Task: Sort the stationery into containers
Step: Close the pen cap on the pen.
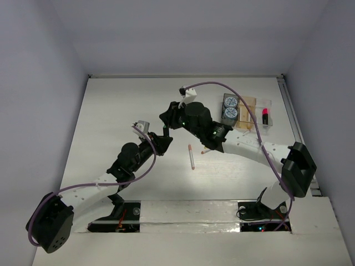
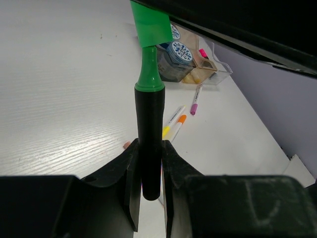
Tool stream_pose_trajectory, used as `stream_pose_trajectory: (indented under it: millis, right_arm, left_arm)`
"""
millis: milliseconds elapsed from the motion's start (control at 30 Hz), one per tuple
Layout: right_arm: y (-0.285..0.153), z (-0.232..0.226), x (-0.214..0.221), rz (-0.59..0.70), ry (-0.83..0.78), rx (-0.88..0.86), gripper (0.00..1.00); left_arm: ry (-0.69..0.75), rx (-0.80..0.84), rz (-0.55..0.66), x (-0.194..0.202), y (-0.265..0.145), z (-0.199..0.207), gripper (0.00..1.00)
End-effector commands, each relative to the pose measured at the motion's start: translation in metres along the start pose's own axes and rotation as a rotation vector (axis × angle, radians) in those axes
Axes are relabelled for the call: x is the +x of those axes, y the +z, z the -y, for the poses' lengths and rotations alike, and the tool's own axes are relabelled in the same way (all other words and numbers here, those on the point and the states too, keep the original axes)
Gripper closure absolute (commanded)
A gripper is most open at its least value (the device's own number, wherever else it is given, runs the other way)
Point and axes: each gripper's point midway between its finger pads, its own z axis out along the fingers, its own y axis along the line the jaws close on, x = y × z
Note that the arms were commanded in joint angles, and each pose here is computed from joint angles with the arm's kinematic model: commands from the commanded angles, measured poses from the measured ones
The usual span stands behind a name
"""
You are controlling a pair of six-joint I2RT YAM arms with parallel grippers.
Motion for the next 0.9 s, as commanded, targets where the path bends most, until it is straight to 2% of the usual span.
stream_pose_trajectory:
  millis: [0, 867]
  right_arm:
    - [0.002, -0.004, -0.005, 0.057, -0.013, 0.009, 0.92]
    - [-0.004, -0.001, 0.023, 0.135, -0.028, 0.078, 0.93]
  left_arm:
    - [0.015, 0.048, 0.116, -0.040, 0.004, 0.021, 1.00]
    - [0.006, 0.054, 0.148, -0.051, 0.005, 0.026, 1.00]
